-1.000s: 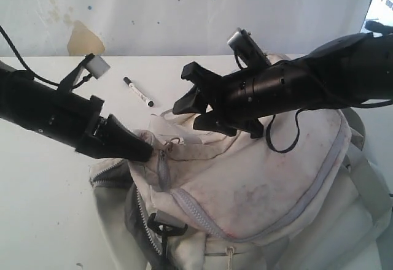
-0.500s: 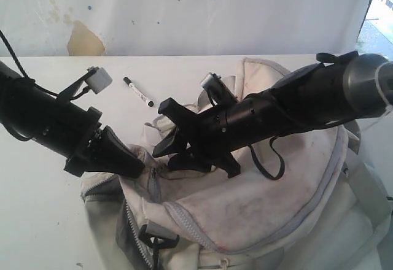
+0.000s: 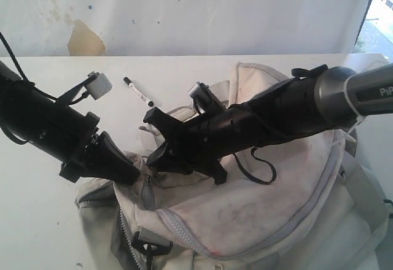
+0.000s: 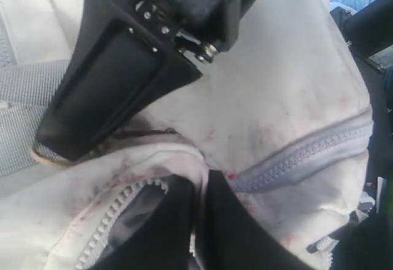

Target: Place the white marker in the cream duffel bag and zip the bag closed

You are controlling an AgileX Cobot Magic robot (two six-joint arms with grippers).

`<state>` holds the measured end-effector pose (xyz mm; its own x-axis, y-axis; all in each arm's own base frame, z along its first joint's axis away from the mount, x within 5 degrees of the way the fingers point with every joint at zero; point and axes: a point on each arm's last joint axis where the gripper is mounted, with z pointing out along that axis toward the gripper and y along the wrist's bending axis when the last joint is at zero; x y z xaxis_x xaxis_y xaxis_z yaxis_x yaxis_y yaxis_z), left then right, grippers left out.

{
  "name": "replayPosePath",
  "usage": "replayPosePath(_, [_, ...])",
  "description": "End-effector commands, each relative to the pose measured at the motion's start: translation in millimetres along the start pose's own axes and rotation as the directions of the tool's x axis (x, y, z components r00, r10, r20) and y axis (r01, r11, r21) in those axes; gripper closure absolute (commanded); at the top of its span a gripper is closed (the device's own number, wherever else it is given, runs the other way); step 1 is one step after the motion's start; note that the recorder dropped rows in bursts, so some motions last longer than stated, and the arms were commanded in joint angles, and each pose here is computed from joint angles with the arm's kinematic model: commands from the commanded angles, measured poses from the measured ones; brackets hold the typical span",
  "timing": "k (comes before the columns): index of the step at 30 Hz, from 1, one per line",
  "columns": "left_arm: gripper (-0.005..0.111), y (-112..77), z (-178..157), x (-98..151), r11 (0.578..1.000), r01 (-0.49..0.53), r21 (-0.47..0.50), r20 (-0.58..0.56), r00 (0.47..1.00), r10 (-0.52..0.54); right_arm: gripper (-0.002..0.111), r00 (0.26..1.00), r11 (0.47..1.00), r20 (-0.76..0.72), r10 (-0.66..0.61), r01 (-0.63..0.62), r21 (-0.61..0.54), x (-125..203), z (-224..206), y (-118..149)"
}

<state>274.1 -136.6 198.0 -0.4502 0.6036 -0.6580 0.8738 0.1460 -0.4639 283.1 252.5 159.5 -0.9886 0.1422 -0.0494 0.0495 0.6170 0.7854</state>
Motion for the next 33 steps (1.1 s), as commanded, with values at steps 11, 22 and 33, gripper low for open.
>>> replayPosePath(11, [0.107,-0.5,-1.6,4.6,0.989,0.149,-0.016,-0.073,0.986,-0.149,0.108,0.944,0.949,0.098,-0.314,0.312,0.039,-12.5,-27.8,31.1])
replayPosePath(22, [0.107,8.1,-1.8,0.2,0.92,0.379,-0.103,0.013,0.925,-0.379,0.108,0.841,0.843,0.072,-0.537,0.53,0.092,-1.5,-60.4,50.3])
replayPosePath(33, [0.107,21.3,-33.4,-8.3,0.818,0.574,0.044,0.296,0.775,-0.559,0.108,0.795,0.791,-0.013,-0.606,0.605,0.088,14.9,-84.3,60.6])
